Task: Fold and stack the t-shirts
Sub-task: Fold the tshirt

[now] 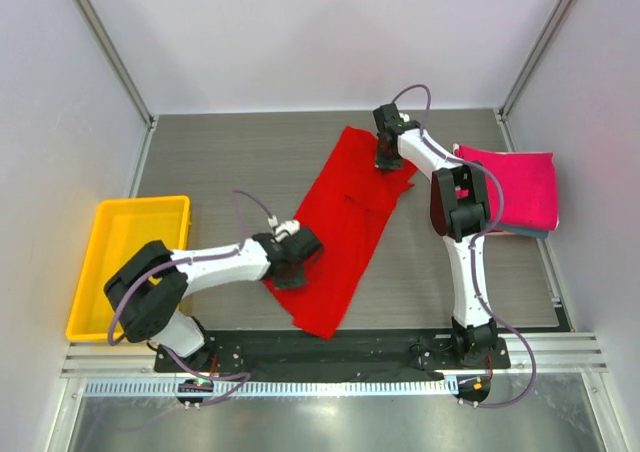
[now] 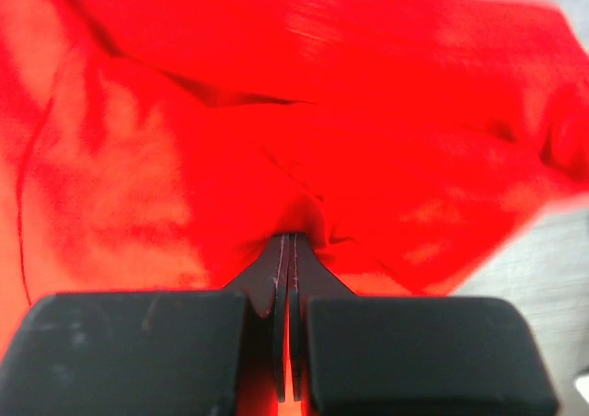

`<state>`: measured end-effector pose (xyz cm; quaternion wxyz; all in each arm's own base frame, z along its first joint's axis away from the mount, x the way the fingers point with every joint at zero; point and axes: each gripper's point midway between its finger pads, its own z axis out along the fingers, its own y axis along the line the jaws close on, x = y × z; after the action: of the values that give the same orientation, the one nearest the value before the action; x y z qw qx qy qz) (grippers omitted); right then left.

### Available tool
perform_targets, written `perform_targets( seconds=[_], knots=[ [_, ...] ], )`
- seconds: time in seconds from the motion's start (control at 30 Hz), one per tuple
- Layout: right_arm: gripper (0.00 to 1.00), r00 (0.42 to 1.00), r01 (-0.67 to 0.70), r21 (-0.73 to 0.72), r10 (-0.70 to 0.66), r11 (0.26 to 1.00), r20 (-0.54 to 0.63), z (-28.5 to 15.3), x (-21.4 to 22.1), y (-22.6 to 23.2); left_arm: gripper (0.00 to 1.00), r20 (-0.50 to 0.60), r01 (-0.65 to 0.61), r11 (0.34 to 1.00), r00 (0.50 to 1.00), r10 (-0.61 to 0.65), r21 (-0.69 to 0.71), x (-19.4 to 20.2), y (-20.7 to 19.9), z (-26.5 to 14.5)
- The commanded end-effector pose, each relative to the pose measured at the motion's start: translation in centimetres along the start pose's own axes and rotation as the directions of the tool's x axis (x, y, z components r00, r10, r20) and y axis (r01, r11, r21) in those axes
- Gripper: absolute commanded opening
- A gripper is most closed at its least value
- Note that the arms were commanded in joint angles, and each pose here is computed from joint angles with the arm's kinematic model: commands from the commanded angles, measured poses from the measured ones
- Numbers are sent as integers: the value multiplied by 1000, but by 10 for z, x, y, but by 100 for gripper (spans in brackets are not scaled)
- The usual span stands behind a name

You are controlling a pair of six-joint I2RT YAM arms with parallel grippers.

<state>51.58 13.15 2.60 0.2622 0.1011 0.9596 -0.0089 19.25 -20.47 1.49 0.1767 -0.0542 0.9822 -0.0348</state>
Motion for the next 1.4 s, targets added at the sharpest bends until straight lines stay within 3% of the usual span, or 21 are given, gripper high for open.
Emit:
perform_targets(
  seconds=[0.0,0.03,0.1,0.2,0.23,0.43,0.53,0.6,0.67,0.77,0.87,0.9,1.03,1.37],
  knots=[
    [1,991,116,92,-109,989,-79,20,14,-20,0,-132,23,998,991,-30,-56,69,-1,-3],
    [1,991,116,90,-109,989,-73,20,11,-19,0,-132,-15,1000,991,12,-18,86,-16,-7],
    [3,993,106,72,-102,992,-58,20,4,-13,0,-108,49,998,993,-46,28,95,-41,-16],
    [14,996,85,60,-84,995,-19,10,-12,-8,0,-46,71,987,997,-65,146,103,-87,-40],
    [22,997,79,59,-78,995,-6,5,-16,-7,0,-33,55,983,998,-50,173,106,-96,-48],
    [46,994,55,22,-57,998,92,-43,-48,-3,0,87,2,958,996,-28,286,69,-124,-102],
    [47,992,37,3,-37,999,123,-70,-52,-4,0,119,-14,954,993,-23,299,40,-119,-121],
    [46,991,22,-19,-19,1000,131,-81,-51,-3,0,44,17,924,998,-36,382,30,-123,-124],
    [45,993,9,-35,-5,999,119,-91,-41,-4,0,31,63,918,996,-81,392,-5,-110,-109],
    [42,994,2,-53,3,999,112,-104,-22,-6,0,107,46,926,990,-93,376,-54,-98,-111],
    [31,995,-14,-105,24,994,95,-113,6,-5,0,138,23,950,988,-69,313,-87,-87,-104],
    [23,993,-35,-130,50,991,111,-117,7,-2,0,137,36,957,987,-79,289,-96,-80,-97],
    [1,996,-55,-122,63,991,65,-114,48,-16,0,102,71,962,990,-100,263,-113,-74,-68],
    [1,999,-45,-63,47,997,24,-78,52,-15,0,20,99,968,994,-106,229,-98,-60,-24]
  ],
)
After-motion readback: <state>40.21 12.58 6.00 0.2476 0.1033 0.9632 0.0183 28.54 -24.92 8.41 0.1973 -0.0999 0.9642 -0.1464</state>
